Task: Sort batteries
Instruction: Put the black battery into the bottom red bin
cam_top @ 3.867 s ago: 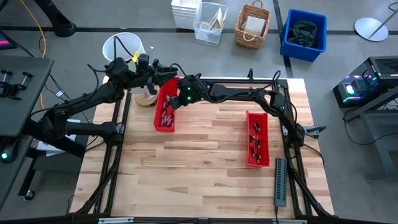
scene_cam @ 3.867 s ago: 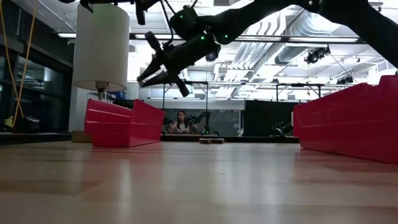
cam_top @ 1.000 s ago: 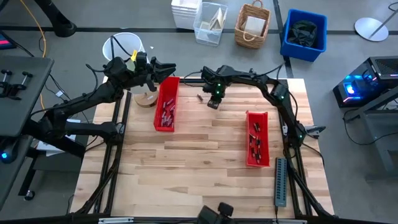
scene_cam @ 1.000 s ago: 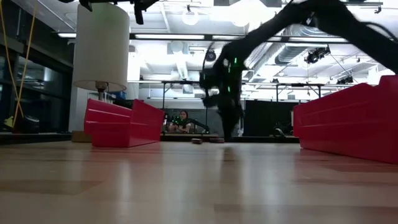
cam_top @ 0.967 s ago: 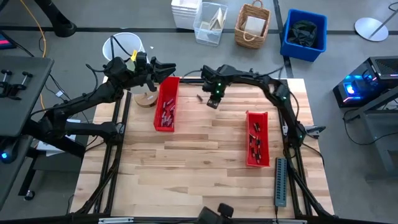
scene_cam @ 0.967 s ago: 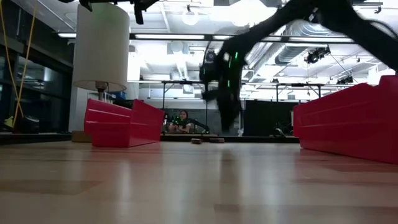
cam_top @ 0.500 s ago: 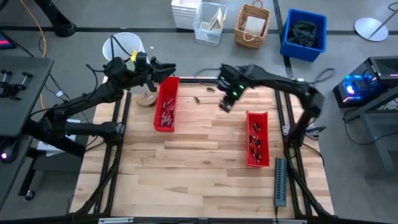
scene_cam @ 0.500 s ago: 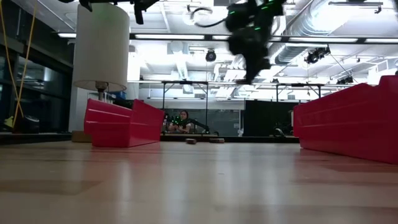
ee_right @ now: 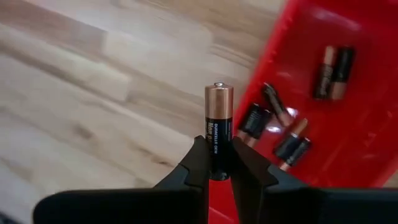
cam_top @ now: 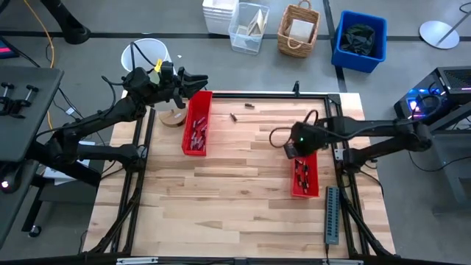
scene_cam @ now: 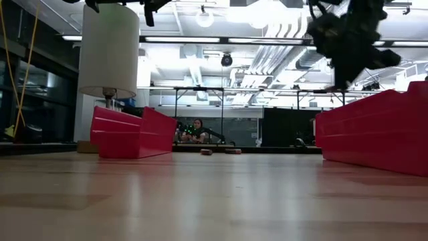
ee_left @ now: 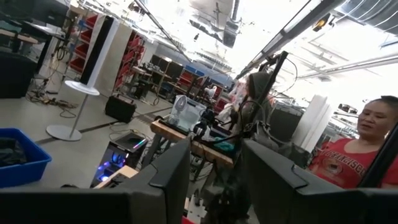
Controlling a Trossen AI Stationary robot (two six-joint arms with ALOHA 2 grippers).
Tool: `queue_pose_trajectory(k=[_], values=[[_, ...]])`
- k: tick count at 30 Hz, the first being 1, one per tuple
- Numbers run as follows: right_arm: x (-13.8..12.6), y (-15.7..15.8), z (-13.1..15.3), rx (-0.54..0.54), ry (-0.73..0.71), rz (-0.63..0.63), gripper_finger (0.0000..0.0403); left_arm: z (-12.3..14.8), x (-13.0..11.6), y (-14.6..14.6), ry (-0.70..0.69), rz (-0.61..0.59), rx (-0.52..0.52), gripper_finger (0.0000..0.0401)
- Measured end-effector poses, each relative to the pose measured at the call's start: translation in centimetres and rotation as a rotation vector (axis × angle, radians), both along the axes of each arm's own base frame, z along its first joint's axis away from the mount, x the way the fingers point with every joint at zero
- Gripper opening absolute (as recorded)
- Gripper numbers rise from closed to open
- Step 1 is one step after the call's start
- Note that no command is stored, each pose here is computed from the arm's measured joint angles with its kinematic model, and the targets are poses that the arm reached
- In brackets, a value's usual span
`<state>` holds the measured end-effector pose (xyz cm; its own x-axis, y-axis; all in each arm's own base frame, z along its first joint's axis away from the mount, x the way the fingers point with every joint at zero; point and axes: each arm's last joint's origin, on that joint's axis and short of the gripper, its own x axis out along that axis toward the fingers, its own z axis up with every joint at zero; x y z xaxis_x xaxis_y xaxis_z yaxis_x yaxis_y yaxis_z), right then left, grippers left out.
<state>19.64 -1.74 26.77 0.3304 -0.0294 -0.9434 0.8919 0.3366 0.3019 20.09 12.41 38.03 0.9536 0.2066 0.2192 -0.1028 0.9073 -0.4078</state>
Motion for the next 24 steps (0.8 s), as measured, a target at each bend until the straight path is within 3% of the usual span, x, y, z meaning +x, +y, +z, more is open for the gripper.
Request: queue_pose_trajectory(k=[12, 19, 24], values=[[-0.3, 0.4, -2.7, 0.05, 0.246, -0.041, 0.0061, 0.0, -0.1, 0.2, -0.001, 0.011, -0.001, 0.0135], [-0.4, 0.4, -2.7, 0.058, 0.261, -0.033, 0.0066, 0.0, -0.1, 0.2, -0.001, 0.011, 0.0, 0.0135], [-0.5, 0.4, -2.7, 0.073, 0.26, -0.015, 0.01, 0.0, -0.3, 0.4, -0.001, 0.02, 0.0, 0.0135]])
